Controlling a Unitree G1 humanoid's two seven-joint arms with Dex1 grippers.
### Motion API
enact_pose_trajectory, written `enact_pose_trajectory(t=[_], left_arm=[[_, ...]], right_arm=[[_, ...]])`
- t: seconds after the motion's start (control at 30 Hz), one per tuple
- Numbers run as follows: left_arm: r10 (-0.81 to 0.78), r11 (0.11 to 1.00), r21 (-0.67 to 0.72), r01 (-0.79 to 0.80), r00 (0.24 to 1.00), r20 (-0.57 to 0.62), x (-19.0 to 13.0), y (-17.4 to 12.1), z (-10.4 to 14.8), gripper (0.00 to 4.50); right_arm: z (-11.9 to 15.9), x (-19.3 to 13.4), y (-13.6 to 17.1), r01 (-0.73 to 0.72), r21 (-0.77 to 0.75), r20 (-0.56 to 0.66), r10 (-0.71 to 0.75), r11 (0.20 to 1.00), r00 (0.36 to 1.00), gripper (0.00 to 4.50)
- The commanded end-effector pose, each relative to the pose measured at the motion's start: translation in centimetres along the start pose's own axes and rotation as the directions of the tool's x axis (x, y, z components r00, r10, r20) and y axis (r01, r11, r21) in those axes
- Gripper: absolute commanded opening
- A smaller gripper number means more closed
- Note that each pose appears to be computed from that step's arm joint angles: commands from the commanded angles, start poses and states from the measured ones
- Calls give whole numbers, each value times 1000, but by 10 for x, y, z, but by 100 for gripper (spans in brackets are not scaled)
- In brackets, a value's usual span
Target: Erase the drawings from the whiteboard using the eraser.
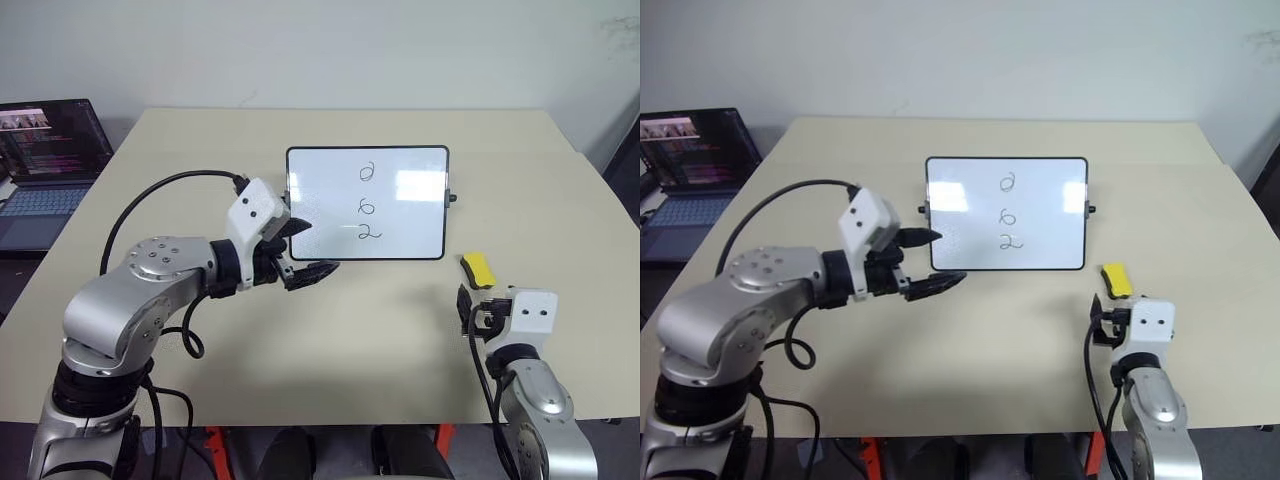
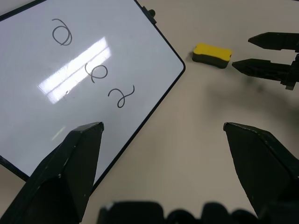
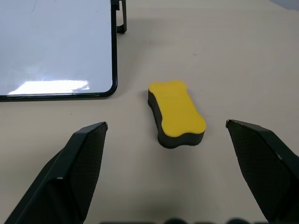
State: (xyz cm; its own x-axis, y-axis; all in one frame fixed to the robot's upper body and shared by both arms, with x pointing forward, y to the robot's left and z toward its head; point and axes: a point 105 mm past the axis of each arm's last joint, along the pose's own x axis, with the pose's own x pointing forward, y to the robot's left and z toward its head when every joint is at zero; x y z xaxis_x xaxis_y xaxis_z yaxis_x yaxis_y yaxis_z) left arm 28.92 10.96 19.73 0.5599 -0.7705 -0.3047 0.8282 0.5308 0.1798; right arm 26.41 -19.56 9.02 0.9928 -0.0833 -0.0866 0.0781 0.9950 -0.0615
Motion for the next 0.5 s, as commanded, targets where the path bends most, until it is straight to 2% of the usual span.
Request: enact_pose_trajectory(t=[0.03,0.27,0.5], left_arm=[[13,998,54,-14,1000,7,-4,0,4,450],[40,996,84,-39,999,-18,-9,8,-6,450],[44,995,89,-42,999,-13,-9,8,-8,450]], right_arm=[[8,8,-2,-28,-11,33,28,1000,999,445],[3,38,-2,-118,-26,-38,117,993,992,445],[8,58,-18,-119,-49,-64,116,992,991,445]])
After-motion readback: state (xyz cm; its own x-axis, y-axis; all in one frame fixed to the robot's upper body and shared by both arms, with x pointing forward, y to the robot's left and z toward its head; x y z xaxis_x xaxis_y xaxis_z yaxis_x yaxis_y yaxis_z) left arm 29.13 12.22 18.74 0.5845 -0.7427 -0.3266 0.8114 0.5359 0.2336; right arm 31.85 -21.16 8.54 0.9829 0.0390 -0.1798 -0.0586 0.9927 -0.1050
